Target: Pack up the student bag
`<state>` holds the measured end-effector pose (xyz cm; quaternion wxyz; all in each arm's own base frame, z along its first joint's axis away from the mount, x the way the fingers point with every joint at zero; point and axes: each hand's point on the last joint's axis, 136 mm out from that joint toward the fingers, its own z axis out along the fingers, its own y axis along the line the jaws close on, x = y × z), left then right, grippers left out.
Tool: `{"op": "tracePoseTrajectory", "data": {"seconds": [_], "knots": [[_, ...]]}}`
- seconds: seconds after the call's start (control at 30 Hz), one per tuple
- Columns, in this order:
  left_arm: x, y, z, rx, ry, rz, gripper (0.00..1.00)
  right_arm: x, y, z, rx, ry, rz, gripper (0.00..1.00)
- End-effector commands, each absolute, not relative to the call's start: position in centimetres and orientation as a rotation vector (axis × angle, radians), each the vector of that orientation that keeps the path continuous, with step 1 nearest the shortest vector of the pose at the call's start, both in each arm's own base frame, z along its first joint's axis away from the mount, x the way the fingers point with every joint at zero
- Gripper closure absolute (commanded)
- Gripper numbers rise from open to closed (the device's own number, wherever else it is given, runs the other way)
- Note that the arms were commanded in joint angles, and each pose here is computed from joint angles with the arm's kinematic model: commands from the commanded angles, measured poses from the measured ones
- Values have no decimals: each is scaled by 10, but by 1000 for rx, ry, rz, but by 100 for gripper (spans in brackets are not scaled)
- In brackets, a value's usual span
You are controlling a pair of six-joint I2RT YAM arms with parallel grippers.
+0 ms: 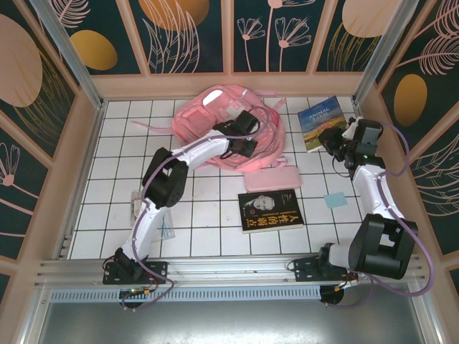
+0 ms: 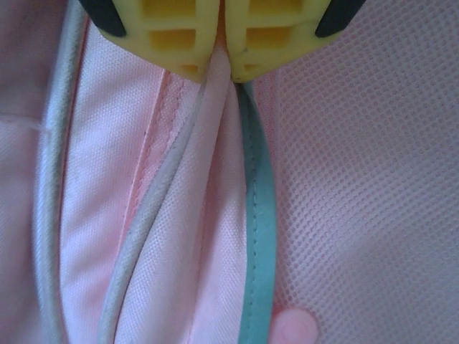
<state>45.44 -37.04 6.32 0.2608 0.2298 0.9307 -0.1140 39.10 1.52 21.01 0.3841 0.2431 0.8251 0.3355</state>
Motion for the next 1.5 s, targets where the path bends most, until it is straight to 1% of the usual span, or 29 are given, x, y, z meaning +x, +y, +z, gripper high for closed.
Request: {"op": "tracePoseTrajectory", "data": {"seconds": [0.0, 0.07, 0.17, 0.27, 0.4, 0.47, 0.6, 0.73, 0.9, 1.03, 1.17, 1.3, 1.33, 1.37, 1.43, 1.47], "knots": [[462, -355, 124, 352, 2474, -716, 100, 389, 24, 240, 478, 2029, 881, 100], [469, -342, 172, 217, 2347, -937, 100, 388, 29, 247, 445, 2023, 896, 100], [475, -323, 221, 118, 2219, -1099, 100, 389, 43, 252, 387, 2025, 911, 100], [473, -321, 250, 113, 2154, -1245, 100, 392, 66, 251, 328, 2048, 935, 100], [471, -325, 274, 87, 2077, -1435, 100, 395, 102, 244, 262, 2085, 983, 100], [469, -327, 279, 78, 2052, -1493, 100, 392, 123, 241, 211, 2099, 1043, 100], [466, -328, 282, 85, 2032, -1525, 100, 387, 156, 232, 158, 2110, 1162, 100], [457, -331, 298, 127, 1987, -1586, 100, 392, 189, 210, 112, 2137, 1318, 100], [447, -327, 312, 171, 1970, -1572, 100, 421, 226, 193, -32, 2138, 1473, 100], [448, -324, 309, 167, 1992, -1528, 100, 446, 266, 189, -198, 2106, 1566, 100], [449, -321, 304, 157, 2003, -1500, 100, 465, 314, 163, -308, 2221, 1553, 100], [454, -314, 300, 135, 2007, -1466, 100, 482, 342, 130, -305, 2326, 1552, 100], [455, -313, 298, 127, 2010, -1460, 100, 490, 345, 123, -287, 2347, 1536, 96], [457, -311, 295, 117, 2014, -1450, 100, 498, 346, 118, -261, 2364, 1516, 88], [461, -307, 292, 93, 2017, -1430, 100, 511, 344, 110, -208, 2382, 1469, 79], [464, -304, 289, 76, 2019, -1415, 100, 516, 341, 110, -185, 2378, 1447, 72]]}}
